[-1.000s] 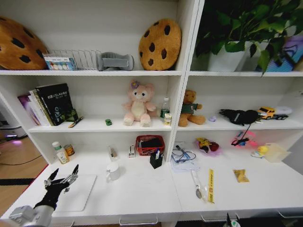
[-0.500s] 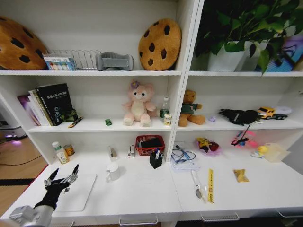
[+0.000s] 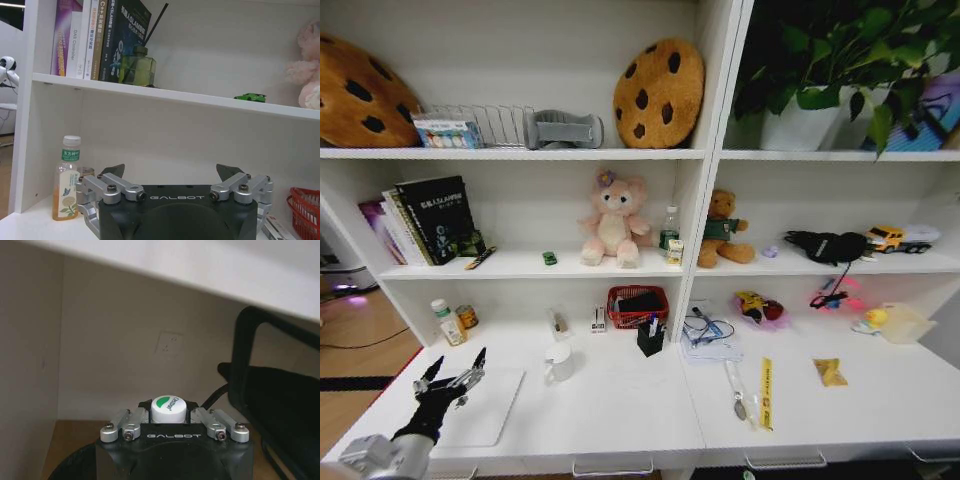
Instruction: Organize the objects on the table.
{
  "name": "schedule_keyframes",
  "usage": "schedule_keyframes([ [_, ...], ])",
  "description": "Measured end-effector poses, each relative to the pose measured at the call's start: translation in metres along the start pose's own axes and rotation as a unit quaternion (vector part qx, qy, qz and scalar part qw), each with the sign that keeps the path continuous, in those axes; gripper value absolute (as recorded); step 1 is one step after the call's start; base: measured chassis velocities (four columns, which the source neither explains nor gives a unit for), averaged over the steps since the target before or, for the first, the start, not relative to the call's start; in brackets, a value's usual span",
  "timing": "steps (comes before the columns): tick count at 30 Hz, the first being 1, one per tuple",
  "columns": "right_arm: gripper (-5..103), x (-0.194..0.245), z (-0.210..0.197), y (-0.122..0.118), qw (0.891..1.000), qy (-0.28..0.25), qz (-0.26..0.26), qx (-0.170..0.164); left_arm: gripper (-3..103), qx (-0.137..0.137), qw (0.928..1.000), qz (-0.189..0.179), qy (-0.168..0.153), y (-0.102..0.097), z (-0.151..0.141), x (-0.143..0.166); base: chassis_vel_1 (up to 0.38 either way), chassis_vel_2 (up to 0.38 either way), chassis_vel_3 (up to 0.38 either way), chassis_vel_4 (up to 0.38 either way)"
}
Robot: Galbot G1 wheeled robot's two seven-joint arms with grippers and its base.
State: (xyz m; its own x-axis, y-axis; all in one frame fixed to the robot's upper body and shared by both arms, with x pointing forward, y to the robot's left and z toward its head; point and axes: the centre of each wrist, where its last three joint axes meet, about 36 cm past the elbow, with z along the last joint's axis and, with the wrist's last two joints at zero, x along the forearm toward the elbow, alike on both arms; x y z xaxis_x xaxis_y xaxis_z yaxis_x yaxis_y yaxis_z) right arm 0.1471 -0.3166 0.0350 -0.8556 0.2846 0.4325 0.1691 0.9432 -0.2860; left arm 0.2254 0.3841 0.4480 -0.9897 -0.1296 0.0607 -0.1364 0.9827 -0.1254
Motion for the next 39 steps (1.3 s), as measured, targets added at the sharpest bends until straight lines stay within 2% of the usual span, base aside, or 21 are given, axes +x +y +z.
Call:
schedule_keyframes([
  [7, 31, -0.027, -0.008, 0.006, 1.000, -0.006, -0.010, 0.001, 100, 0.000, 1.0000, 0.000, 0.000, 0.000, 0.000, 0.000, 0.000, 0.000, 0.000, 0.000],
  [8, 28, -0.032, -0.010, 0.008, 1.000, -0.010, -0.011, 0.002, 100, 0.000, 1.0000, 0.000, 0.000, 0.000, 0.000, 0.000, 0.000, 0.000, 0.000, 0.000],
  [10, 32, -0.037, -0.013, 0.010, 1.000, -0.012, -0.012, 0.001, 100, 0.000, 1.0000, 0.000, 0.000, 0.000, 0.000, 0.000, 0.000, 0.000, 0.000, 0.000],
  [11, 42, -0.038, -0.015, 0.013, 1.000, -0.014, -0.014, 0.001, 100, 0.000, 1.0000, 0.000, 0.000, 0.000, 0.000, 0.000, 0.000, 0.000, 0.000, 0.000],
  [14, 48, -0.038, -0.015, 0.014, 1.000, -0.014, -0.016, 0.003, 100, 0.000, 1.0000, 0.000, 0.000, 0.000, 0.000, 0.000, 0.000, 0.000, 0.000, 0.000],
  [17, 65, -0.029, -0.010, 0.013, 1.000, -0.011, -0.017, 0.005, 100, 0.000, 1.0000, 0.000, 0.000, 0.000, 0.000, 0.000, 0.000, 0.000, 0.000, 0.000],
  [18, 65, -0.029, -0.010, 0.013, 1.000, -0.011, -0.017, 0.005, 100, 0.000, 1.0000, 0.000, 0.000, 0.000, 0.000, 0.000, 0.000, 0.000, 0.000, 0.000],
  [20, 75, -0.021, -0.007, 0.009, 1.000, -0.011, -0.013, 0.006, 100, 0.000, 1.0000, 0.000, 0.000, 0.000, 0.000, 0.000, 0.000, 0.000, 0.000, 0.000],
  [22, 75, -0.017, -0.006, 0.008, 1.000, -0.012, -0.011, 0.006, 100, 0.000, 1.0000, 0.000, 0.000, 0.000, 0.000, 0.000, 0.000, 0.000, 0.000, 0.000],
  [25, 91, 0.004, 0.001, 0.001, 1.000, -0.010, -0.005, 0.007, 100, 0.000, 1.0000, 0.000, 0.000, 0.000, 0.000, 0.000, 0.000, 0.000, 0.000, 0.000],
  [29, 99, 0.014, 0.004, -0.002, 1.000, -0.008, -0.004, 0.008, 100, 0.000, 1.0000, 0.000, 0.000, 0.000, 0.000, 0.000, 0.000, 0.000, 0.000, 0.000],
  [36, 100, 0.061, 0.011, -0.010, 1.000, -0.006, 0.000, 0.000, 100, 0.000, 1.0000, 0.000, 0.000, 0.000, 0.000, 0.000, 0.000, 0.000, 0.000, 0.000],
  [37, 100, 0.084, 0.014, -0.013, 1.000, -0.005, -0.001, -0.001, 100, 0.000, 1.0000, 0.000, 0.000, 0.000, 0.000, 0.000, 0.000, 0.000, 0.000, 0.000],
  [38, 100, 0.084, 0.014, -0.013, 1.000, -0.005, -0.001, -0.001, 100, 0.000, 1.0000, 0.000, 0.000, 0.000, 0.000, 0.000, 0.000, 0.000, 0.000, 0.000],
  [39, 100, 0.118, 0.019, -0.019, 1.000, 0.000, -0.003, -0.002, 100, 0.000, 1.0000, 0.000, 0.000, 0.000, 0.000, 0.000, 0.000, 0.000, 0.000, 0.000],
])
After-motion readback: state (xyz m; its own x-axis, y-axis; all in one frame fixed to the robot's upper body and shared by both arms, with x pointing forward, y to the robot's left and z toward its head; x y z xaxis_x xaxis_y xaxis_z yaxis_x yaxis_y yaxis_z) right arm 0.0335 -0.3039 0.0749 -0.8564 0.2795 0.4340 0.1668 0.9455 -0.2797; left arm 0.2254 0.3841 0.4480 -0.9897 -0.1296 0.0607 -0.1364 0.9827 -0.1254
